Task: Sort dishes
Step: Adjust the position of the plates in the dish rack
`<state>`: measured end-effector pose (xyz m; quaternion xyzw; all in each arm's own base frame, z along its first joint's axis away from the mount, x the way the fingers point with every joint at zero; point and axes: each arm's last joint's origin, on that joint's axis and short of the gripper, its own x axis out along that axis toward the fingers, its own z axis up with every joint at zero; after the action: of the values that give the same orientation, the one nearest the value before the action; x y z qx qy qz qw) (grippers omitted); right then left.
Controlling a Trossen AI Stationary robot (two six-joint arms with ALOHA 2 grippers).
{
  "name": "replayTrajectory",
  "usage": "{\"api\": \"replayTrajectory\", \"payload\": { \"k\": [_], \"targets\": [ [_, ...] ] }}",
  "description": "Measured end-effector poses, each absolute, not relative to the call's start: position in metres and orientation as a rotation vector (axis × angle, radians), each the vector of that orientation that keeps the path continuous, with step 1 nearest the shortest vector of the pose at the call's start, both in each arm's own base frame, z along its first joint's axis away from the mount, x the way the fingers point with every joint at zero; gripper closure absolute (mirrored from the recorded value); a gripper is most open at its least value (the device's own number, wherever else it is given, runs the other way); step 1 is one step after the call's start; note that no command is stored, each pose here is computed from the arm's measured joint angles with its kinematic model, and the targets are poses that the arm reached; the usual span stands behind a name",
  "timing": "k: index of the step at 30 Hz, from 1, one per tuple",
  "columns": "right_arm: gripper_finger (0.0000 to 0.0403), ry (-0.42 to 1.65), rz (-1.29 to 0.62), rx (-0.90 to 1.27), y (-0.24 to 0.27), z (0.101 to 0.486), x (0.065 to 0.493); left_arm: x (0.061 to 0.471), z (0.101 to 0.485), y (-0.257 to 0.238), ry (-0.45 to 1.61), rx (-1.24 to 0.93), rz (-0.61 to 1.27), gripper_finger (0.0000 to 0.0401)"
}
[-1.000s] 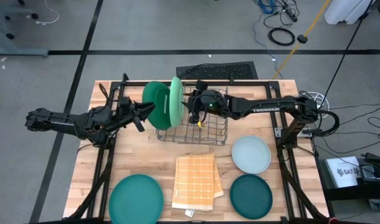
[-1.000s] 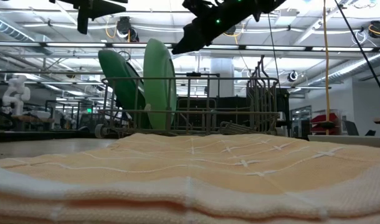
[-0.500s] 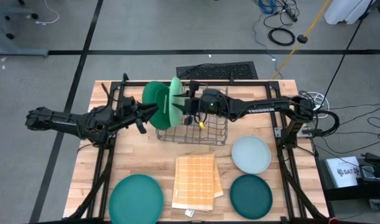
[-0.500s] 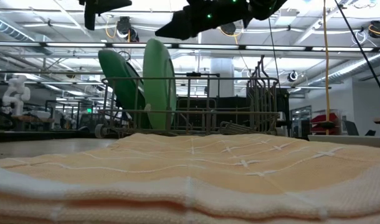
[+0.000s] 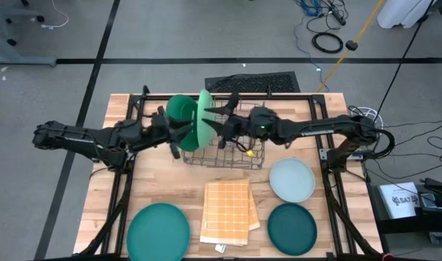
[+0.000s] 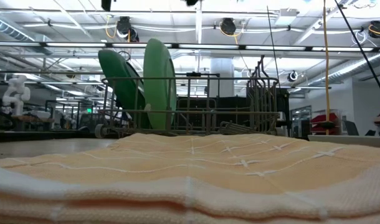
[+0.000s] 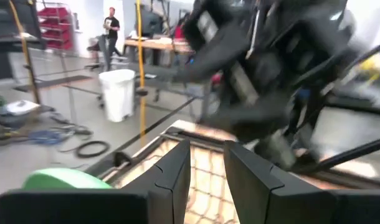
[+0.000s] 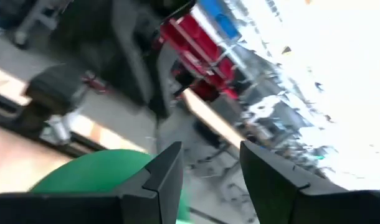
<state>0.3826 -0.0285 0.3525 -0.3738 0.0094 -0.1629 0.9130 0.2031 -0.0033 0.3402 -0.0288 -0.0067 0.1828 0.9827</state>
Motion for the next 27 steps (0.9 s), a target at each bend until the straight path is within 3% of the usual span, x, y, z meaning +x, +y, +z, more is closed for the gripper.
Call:
{"api": "replayTrajectory", "payload": {
  "k": [7,14,22,27],
  "targets": [
    [0.0250,-0.035,-0.436,-0.776,-0.013,0.394,0.348,0.244,0.341,0.005,0.152,0.057,0.436,0.0294],
    [0.0250,-0.006,-0.422,-0.761,-0.005,0.405,0.332,0.279,0.325,0.027,0.437,0.128,0.592,0.0294],
    [0.0250,0.065,-0.394,-0.757,-0.004,0.399,0.330,0.270,0.316,0.040,0.658,0.065,0.865,0.0294],
    [0.0250,0.069,-0.392,-0.758,-0.004,0.399,0.330,0.259,0.317,0.039,0.713,-0.004,0.926,0.0294]
  ]
}}
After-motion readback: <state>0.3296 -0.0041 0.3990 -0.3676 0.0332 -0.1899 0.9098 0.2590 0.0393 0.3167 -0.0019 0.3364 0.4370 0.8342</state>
